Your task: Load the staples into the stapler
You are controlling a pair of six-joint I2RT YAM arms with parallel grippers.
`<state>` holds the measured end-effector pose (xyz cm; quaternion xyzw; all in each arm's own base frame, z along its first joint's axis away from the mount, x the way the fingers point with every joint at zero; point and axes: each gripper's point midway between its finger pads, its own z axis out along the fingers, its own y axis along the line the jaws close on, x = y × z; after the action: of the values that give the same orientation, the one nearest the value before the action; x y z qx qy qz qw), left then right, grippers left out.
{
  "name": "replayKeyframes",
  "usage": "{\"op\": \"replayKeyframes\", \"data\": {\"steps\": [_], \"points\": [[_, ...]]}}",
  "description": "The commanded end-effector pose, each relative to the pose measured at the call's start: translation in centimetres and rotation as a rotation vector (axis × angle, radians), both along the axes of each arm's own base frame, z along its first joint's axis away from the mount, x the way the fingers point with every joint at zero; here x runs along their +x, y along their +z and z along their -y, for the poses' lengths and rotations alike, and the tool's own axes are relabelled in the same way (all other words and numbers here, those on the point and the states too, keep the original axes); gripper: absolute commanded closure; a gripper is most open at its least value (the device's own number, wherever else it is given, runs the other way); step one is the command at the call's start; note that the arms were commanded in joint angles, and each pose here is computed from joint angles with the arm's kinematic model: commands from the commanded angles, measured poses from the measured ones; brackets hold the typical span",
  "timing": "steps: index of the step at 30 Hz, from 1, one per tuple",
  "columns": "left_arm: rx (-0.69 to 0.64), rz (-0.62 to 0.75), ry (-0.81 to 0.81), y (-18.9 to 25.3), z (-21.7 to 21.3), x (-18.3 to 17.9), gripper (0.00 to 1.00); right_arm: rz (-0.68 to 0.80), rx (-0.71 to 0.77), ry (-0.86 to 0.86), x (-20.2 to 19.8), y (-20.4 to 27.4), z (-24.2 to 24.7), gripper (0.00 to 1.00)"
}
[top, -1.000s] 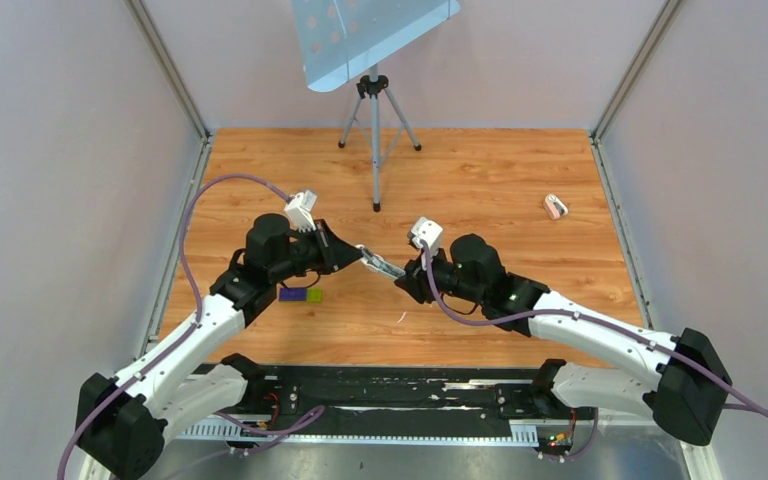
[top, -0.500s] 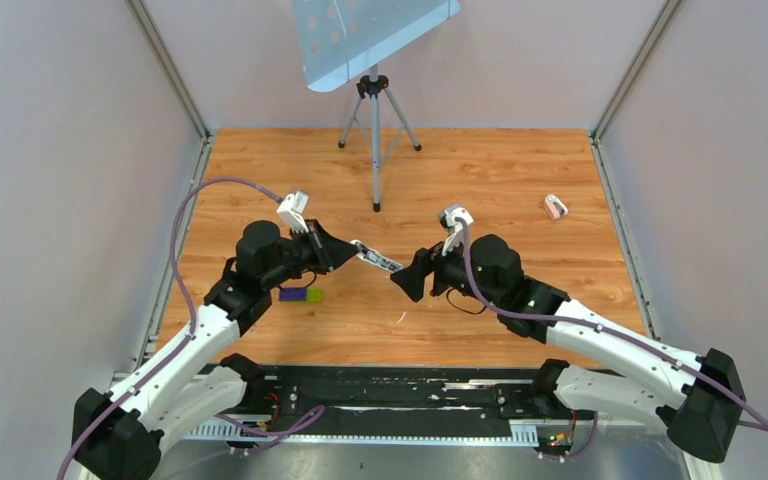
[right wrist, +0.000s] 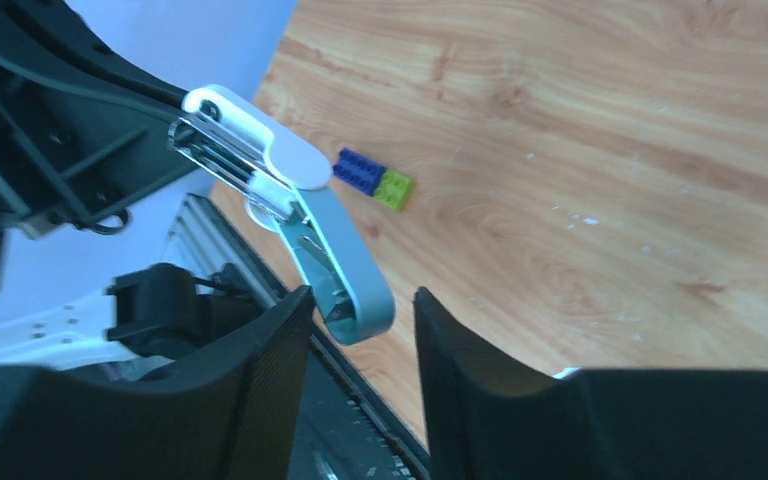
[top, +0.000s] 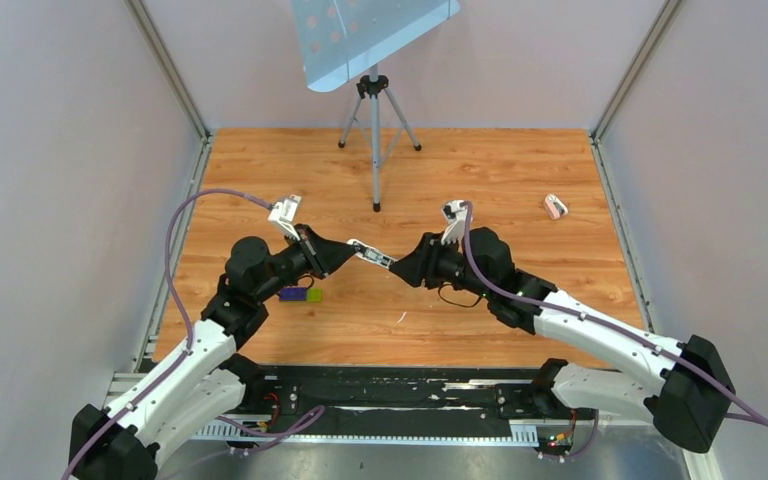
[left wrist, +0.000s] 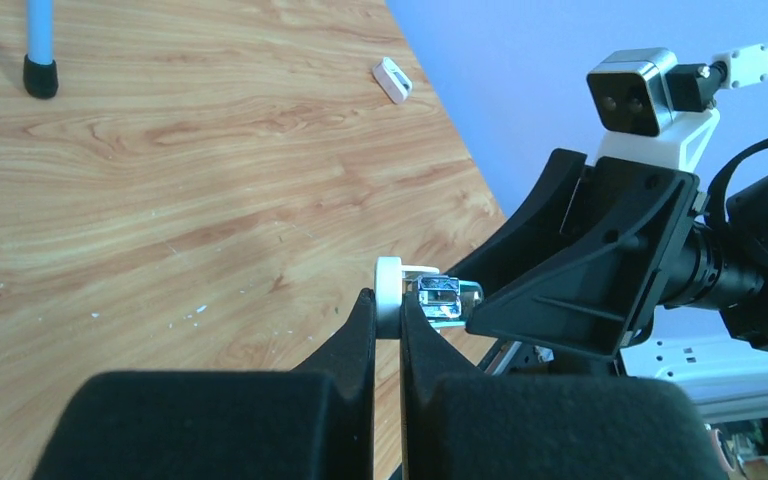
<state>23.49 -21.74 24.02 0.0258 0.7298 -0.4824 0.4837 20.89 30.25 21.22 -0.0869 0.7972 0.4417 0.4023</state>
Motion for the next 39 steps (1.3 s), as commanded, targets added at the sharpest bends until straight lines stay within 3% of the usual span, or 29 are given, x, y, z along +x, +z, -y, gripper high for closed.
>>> {"op": "replayKeyframes", "data": {"steps": [1, 7, 13, 19, 23, 27, 33, 39], "points": [[-0.095, 0.087, -0.025, 2.5, 0.2, -0.5, 1.0, -0.043, 0.081, 0.016, 0.1, 0.5, -0.5, 0.61], [-0.088, 0.097, -0.019, 2.3, 0.1, -0.5, 1.0, -0.037, 0.133, 0.033, 0.4, 0.9, 0.1, 0.83], [0.0, 0.154, -0.016, 1.9, -0.4, -0.6, 0.5, -0.02, 0.113, 0.001, 1.1, 1.2, 2.1, 0.93], [0.202, 0.295, -0.048, 0.5, -0.9, -0.7, 0.3, -0.044, 0.013, 0.023, 1.5, 0.1, 4.1, 0.93], [0.441, 0.501, -0.071, 0.6, -0.9, -1.1, 0.28, -0.102, -0.106, 0.045, 1.3, -2.0, 5.3, 0.93], [0.637, 0.616, -0.165, 0.3, 0.0, -1.5, 0.28, -0.122, -0.106, 0.106, 0.6, -2.0, 4.9, 0.93], [0.759, 0.797, -0.34, 0.0, 3.3, -2.6, 0.29, -0.13, -0.091, 0.142, 0.1, -1.1, 4.5, 0.94], [0.736, 0.732, -0.466, -2.2, 6.7, -3.6, 0.29, -0.115, -0.097, 0.137, 0.2, -1.1, 4.6, 0.96]]}}
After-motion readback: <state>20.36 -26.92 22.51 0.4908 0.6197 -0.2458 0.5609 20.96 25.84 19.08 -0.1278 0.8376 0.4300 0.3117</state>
